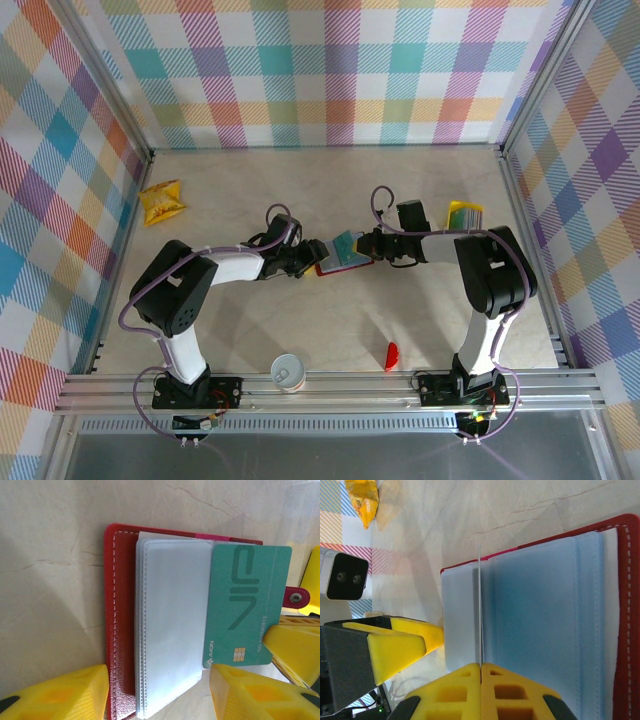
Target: Put the credit cards into the card holder
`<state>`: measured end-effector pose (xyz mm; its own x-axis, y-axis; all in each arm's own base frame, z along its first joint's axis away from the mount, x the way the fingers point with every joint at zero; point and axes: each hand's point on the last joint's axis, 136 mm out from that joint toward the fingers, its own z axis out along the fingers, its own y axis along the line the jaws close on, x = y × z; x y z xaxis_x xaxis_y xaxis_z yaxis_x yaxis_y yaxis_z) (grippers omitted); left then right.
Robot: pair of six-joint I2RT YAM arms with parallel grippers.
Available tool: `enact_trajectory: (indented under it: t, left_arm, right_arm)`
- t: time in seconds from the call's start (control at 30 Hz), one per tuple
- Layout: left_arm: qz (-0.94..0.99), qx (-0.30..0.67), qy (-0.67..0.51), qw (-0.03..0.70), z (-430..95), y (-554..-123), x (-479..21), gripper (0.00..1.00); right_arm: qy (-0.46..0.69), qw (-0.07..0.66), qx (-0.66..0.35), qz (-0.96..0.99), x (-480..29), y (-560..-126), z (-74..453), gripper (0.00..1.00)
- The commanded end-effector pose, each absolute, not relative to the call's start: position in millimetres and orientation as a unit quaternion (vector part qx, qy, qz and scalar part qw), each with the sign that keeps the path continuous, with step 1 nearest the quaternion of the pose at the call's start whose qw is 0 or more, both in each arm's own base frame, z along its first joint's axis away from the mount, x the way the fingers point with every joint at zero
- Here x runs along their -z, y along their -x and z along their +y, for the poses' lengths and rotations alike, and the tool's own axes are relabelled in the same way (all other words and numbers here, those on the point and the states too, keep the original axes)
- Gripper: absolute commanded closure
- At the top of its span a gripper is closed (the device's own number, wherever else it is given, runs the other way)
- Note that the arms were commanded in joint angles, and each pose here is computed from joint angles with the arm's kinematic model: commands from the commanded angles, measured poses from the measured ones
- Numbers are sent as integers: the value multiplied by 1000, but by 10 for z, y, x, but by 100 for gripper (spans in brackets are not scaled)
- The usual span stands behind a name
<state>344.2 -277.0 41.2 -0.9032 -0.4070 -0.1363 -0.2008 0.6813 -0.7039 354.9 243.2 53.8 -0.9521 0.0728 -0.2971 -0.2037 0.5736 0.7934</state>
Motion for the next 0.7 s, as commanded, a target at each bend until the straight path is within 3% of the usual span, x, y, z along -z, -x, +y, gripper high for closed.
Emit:
enact_trajectory:
  t: [0.0, 0.67]
  left_arm:
    - [906, 364, 170, 134, -2752, -3434, -326, 45]
    - [904, 368, 171, 131, -2760, -3416, -294, 45]
  right_arm:
    - [49, 148, -475, 866, -573, -3552, 2520, 100]
    - [31, 139, -444, 884, -415, -3443, 2496, 100]
